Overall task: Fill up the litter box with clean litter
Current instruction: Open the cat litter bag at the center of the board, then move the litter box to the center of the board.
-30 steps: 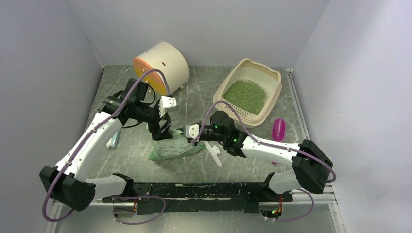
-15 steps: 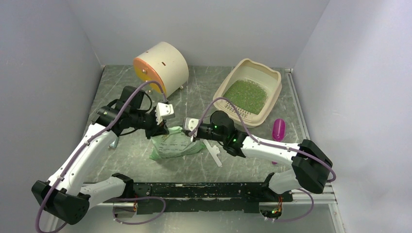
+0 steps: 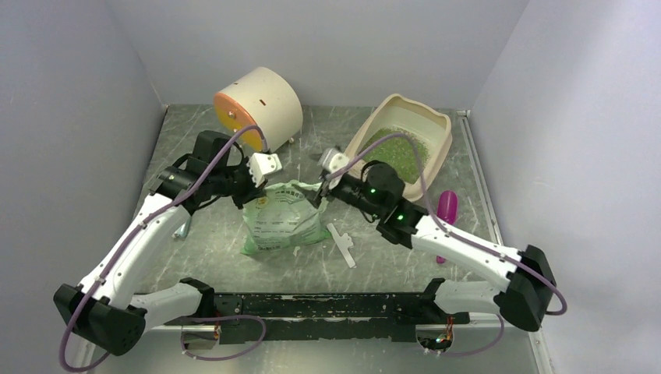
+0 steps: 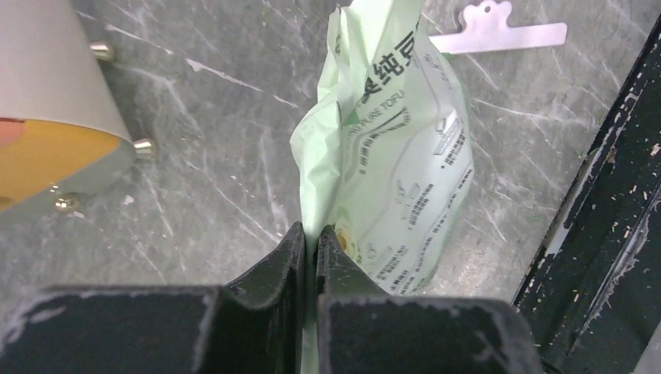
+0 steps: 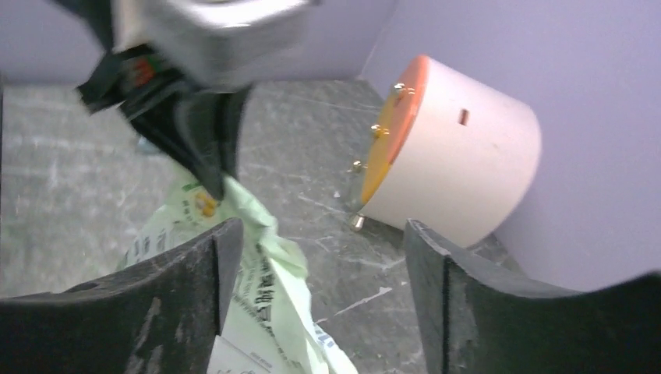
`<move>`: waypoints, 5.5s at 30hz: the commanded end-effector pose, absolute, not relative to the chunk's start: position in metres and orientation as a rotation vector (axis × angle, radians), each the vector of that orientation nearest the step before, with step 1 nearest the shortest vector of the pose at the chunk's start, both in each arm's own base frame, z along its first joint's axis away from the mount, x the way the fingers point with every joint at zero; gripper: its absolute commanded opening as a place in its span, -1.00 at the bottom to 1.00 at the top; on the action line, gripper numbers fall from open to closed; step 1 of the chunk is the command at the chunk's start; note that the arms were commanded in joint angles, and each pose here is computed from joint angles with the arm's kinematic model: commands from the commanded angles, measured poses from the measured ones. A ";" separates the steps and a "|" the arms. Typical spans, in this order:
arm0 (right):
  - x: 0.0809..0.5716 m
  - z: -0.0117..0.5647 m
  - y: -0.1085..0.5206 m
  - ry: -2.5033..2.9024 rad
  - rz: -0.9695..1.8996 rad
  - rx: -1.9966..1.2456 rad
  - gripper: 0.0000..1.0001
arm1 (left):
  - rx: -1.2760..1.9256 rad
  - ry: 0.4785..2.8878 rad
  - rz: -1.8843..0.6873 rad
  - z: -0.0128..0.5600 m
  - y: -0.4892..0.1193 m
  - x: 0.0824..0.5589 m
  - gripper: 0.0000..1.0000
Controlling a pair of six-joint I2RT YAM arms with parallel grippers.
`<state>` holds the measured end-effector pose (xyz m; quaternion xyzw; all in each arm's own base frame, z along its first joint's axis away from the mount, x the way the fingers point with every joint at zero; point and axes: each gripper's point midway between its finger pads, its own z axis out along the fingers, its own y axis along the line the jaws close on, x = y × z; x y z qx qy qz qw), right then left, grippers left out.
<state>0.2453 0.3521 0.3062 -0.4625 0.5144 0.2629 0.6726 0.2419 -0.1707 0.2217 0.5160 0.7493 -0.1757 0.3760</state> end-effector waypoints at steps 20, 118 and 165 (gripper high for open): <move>0.247 0.285 0.340 1.473 1.138 -1.258 1.00 | 1.332 1.405 -0.464 0.335 -0.194 0.220 -0.91; 0.209 0.258 0.293 2.066 1.096 -0.906 0.46 | 1.431 1.539 -0.648 0.259 -0.216 0.178 -0.91; 0.448 0.109 0.115 2.404 -0.008 0.255 0.64 | 1.450 1.488 -0.643 0.256 -0.219 0.179 -0.90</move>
